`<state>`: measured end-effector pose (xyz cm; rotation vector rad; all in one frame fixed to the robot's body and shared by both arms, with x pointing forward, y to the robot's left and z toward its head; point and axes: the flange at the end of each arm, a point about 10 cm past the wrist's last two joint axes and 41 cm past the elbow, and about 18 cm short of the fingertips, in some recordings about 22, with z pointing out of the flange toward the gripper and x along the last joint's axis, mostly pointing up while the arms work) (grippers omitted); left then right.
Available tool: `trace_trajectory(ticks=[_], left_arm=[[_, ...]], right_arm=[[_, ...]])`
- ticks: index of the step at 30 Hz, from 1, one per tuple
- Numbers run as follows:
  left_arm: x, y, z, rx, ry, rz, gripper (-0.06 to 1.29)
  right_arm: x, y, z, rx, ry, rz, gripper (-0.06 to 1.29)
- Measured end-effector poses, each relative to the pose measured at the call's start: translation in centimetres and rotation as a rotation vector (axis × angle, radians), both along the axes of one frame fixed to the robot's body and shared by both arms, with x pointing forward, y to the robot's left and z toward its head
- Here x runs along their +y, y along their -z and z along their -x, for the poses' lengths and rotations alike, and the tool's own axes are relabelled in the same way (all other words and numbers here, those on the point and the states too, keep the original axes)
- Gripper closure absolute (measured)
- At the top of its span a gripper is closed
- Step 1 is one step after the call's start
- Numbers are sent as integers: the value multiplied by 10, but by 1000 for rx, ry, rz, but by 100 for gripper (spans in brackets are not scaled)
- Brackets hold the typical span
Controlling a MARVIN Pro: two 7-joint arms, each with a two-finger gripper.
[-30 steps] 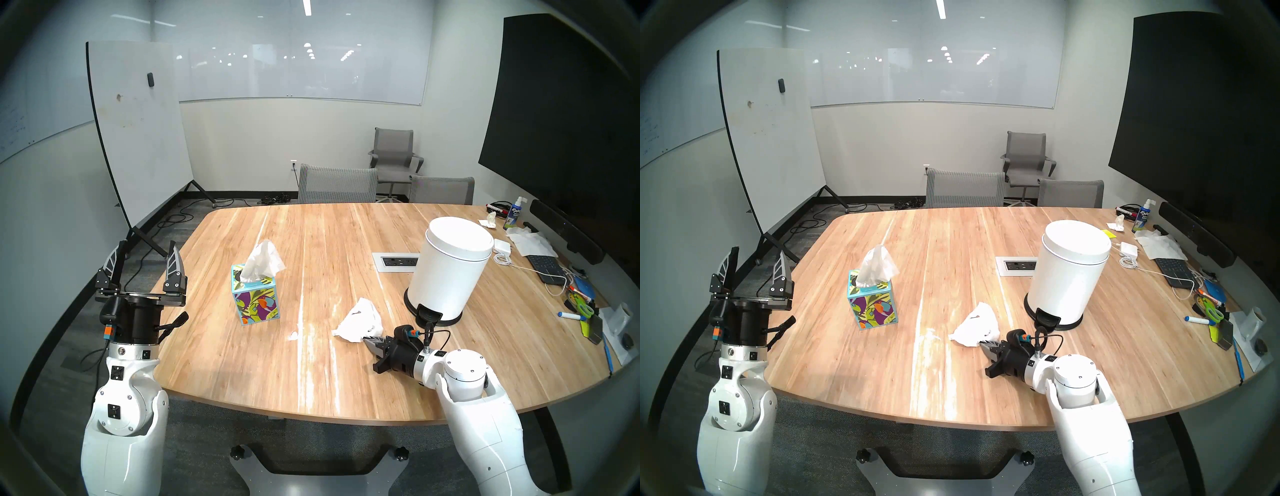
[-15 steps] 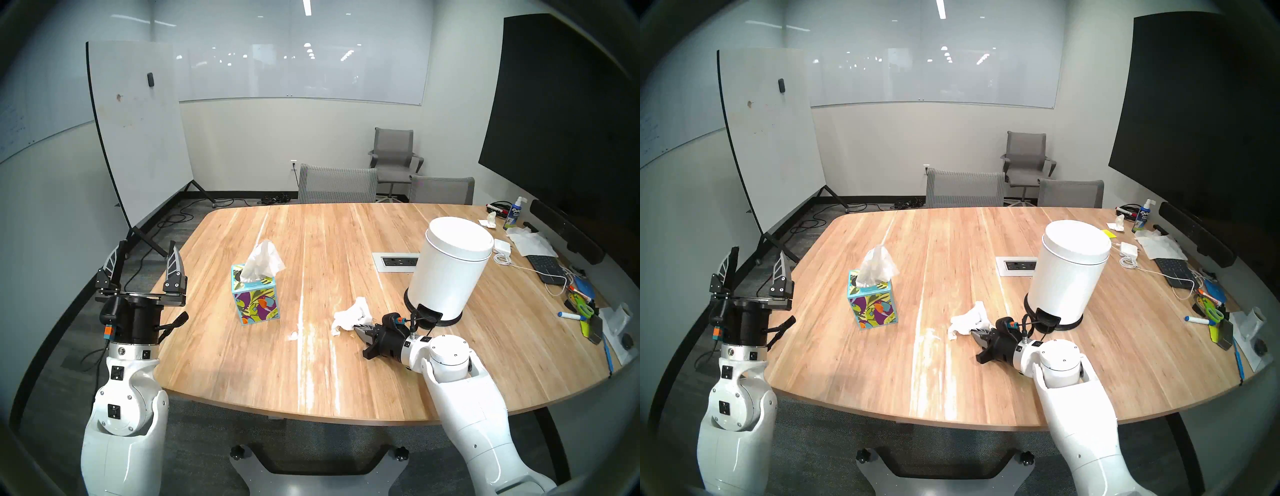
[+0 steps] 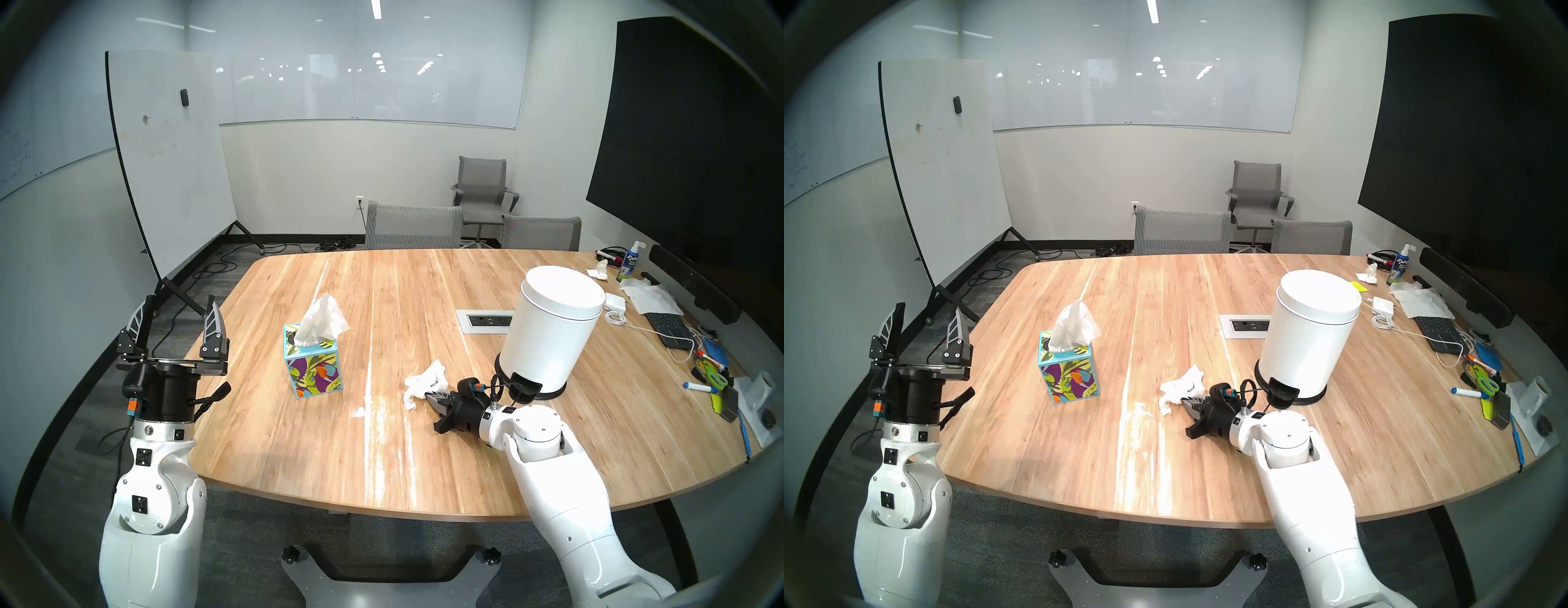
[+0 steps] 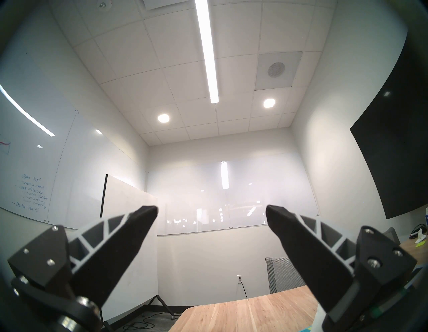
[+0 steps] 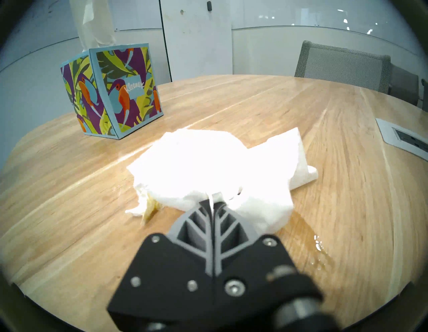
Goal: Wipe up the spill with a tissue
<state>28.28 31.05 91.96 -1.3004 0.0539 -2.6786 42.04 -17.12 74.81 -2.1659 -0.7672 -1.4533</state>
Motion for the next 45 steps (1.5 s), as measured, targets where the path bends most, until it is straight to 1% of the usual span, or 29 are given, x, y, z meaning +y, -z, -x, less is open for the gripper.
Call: trace_trajectory(ticks=[5, 10, 13, 17, 25, 28, 32, 36, 39, 42, 45], left_arm=[[0, 0, 0, 0, 0, 0, -4], [0, 0, 0, 0, 0, 0, -4], [0, 0, 0, 0, 0, 0, -4], [0, 0, 0, 0, 0, 0, -4], [0, 0, 0, 0, 0, 0, -4], [0, 0, 0, 0, 0, 0, -4], [0, 0, 0, 0, 0, 0, -4], [0, 0, 0, 0, 0, 0, -4], [0, 0, 0, 0, 0, 0, -4], [0, 0, 0, 0, 0, 0, -4], [0, 0, 0, 0, 0, 0, -4]], right_arm=[[10, 1, 6, -5, 2, -14, 125], [13, -1, 20, -1, -8, -22, 125], [6, -4, 27, -3, -9, -22, 125], [-13, -7, 39, -11, 1, -13, 125], [-63, -16, 65, -22, 53, 17, 125], [-70, -19, 74, -24, 58, 20, 125], [-65, -20, 85, -6, 48, 21, 125], [-53, -14, 87, 28, 26, 28, 125], [-47, -6, 84, 56, 15, 38, 125], [-44, -7, 70, 55, 4, 46, 125], [-44, -7, 60, 55, -4, 53, 125]])
